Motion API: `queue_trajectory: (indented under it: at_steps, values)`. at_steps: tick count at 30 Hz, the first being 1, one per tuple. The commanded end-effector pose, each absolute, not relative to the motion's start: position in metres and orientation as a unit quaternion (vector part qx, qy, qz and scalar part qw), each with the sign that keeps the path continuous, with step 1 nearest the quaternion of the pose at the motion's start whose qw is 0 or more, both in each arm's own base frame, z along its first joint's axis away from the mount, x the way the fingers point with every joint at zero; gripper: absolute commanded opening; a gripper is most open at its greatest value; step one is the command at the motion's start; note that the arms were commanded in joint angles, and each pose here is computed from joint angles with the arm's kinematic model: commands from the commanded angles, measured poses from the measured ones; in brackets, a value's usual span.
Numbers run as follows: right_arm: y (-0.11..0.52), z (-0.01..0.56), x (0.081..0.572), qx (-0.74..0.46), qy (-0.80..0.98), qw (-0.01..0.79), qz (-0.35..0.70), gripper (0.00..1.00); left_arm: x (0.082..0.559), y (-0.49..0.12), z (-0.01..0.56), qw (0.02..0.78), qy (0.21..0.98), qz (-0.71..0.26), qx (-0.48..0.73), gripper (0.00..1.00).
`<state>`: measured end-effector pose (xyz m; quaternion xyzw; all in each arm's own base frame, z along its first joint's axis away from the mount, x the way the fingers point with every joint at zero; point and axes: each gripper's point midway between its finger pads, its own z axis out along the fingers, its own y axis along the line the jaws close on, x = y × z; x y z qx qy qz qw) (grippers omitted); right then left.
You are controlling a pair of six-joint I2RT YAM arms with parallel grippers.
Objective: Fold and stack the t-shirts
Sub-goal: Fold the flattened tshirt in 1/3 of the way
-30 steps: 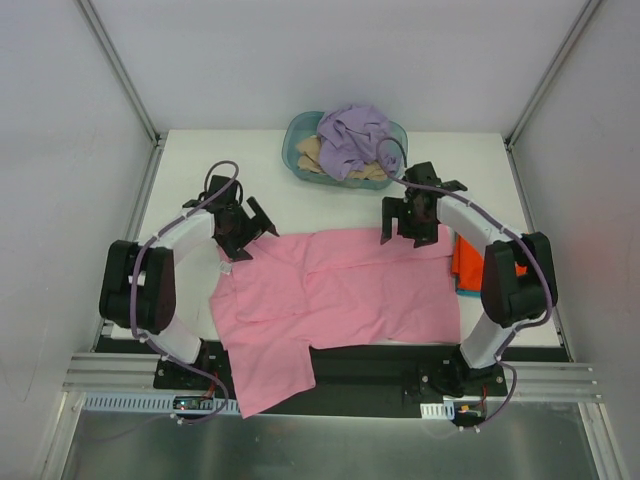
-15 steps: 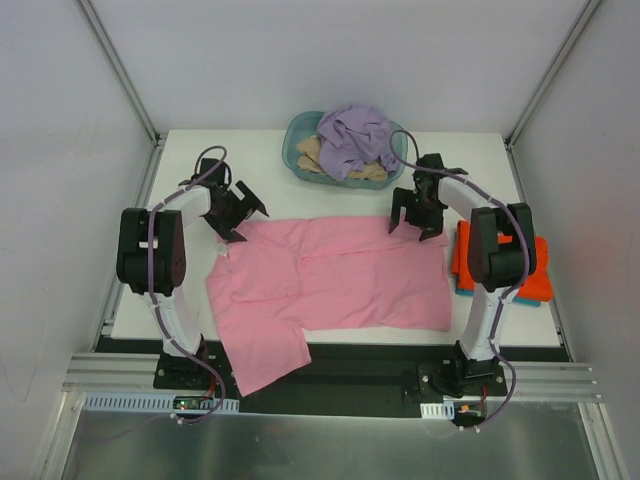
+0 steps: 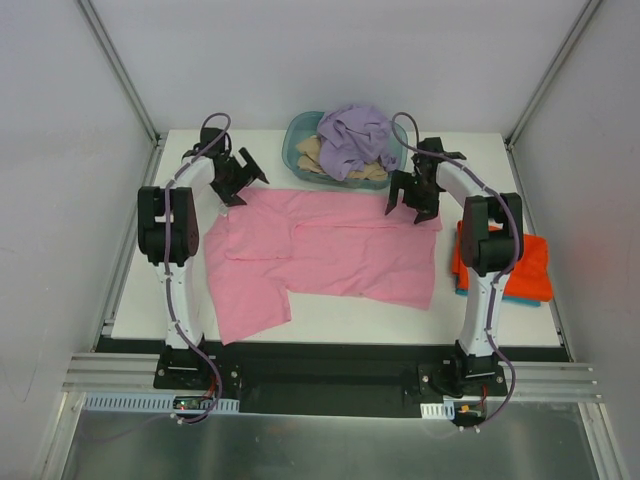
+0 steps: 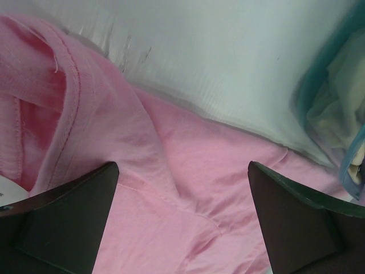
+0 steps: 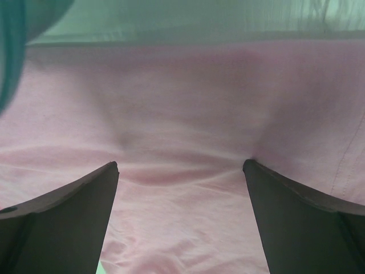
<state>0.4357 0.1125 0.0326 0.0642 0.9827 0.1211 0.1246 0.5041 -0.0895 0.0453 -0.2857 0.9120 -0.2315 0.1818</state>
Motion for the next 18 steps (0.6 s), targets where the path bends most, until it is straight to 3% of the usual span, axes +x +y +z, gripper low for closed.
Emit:
queue_trajectory:
  at_steps: [1, 9, 12, 14, 15, 17, 18]
  values:
    - [0.105, 0.034, 0.451, 0.060, 0.982, 0.131, 0.119, 0.97, 0.514, -0.075, 0.026, 0.180, 0.925, -0.201, -0.267, 0.99]
    - [0.100, 0.088, 0.457, 0.018, 0.973, 0.198, 0.114, 0.97, 0.538, -0.075, 0.118, 0.268, 0.907, -0.226, -0.232, 0.99]
    - [0.099, 0.109, 0.435, 0.026, 0.967, 0.222, 0.120, 0.97, 0.521, -0.078, 0.154, 0.286, 0.900, -0.239, -0.225, 0.99]
    - [0.102, 0.132, 0.419, 0.039, 0.957, 0.251, 0.140, 0.97, 0.497, -0.079, 0.147, 0.266, 0.905, -0.236, -0.233, 0.99]
    - [0.107, 0.118, 0.394, 0.037, 0.961, 0.226, 0.154, 0.97, 0.485, -0.079, 0.165, 0.279, 0.899, -0.241, -0.235, 0.99]
    - [0.121, 0.128, 0.364, 0.050, 0.956, 0.221, 0.186, 0.97, 0.447, -0.080, 0.140, 0.239, 0.909, -0.232, -0.250, 0.99]
    - [0.122, 0.106, 0.337, 0.056, 0.963, 0.186, 0.185, 0.97, 0.432, -0.081, 0.151, 0.247, 0.906, -0.231, -0.255, 0.99]
